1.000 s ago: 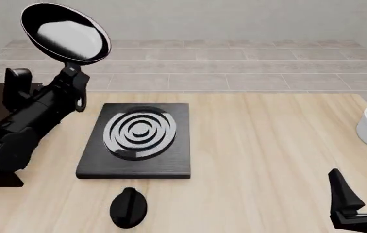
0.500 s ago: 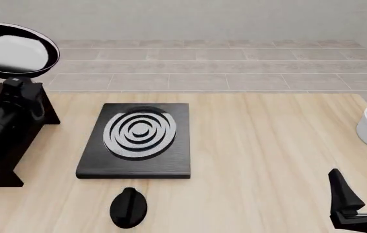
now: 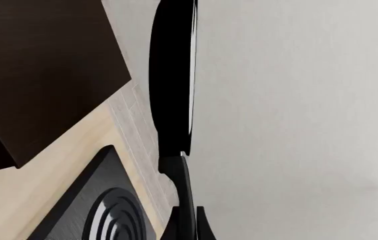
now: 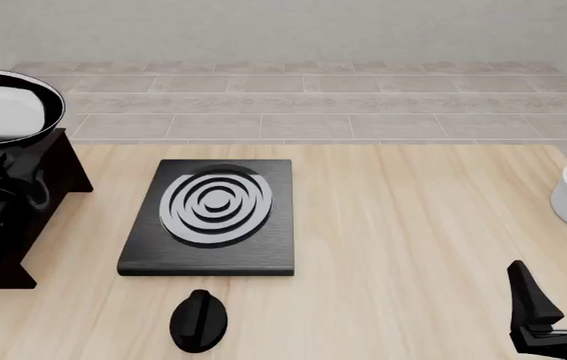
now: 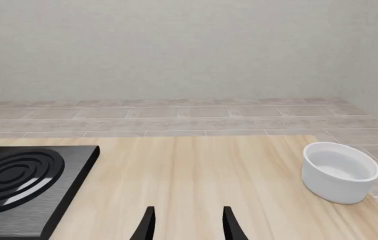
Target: Put the frying pan on top of the cabinet.
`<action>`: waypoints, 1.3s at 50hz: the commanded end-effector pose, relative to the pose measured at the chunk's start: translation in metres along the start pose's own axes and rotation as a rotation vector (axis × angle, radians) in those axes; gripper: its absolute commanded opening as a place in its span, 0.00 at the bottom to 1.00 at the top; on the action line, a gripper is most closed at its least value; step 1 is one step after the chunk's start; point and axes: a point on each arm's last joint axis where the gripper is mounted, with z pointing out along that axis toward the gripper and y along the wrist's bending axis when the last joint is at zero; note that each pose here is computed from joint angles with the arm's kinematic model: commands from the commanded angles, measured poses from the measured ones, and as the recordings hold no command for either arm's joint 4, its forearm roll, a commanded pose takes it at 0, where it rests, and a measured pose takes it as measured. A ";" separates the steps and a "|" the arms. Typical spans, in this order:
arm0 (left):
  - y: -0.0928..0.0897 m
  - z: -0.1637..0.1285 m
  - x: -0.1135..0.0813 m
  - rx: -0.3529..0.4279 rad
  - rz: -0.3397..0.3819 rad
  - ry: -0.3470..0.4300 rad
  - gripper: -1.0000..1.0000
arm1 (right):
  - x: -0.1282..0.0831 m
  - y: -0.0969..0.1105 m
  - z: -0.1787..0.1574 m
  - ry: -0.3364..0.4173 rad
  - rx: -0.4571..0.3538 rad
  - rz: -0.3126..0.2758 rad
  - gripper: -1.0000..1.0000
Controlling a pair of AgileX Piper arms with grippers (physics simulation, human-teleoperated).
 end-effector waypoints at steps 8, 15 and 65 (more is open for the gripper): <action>0.005 -0.007 -0.005 0.044 -0.025 -0.032 0.00 | 0.000 0.000 0.000 -0.001 -0.001 -0.004 1.00; 0.010 -0.008 -0.006 0.039 -0.043 -0.042 0.00 | -0.001 0.000 0.000 0.000 -0.001 -0.006 1.00; 0.038 0.001 -0.016 -0.016 -0.127 -0.113 0.00 | 0.001 0.000 0.000 0.004 -0.004 -0.013 1.00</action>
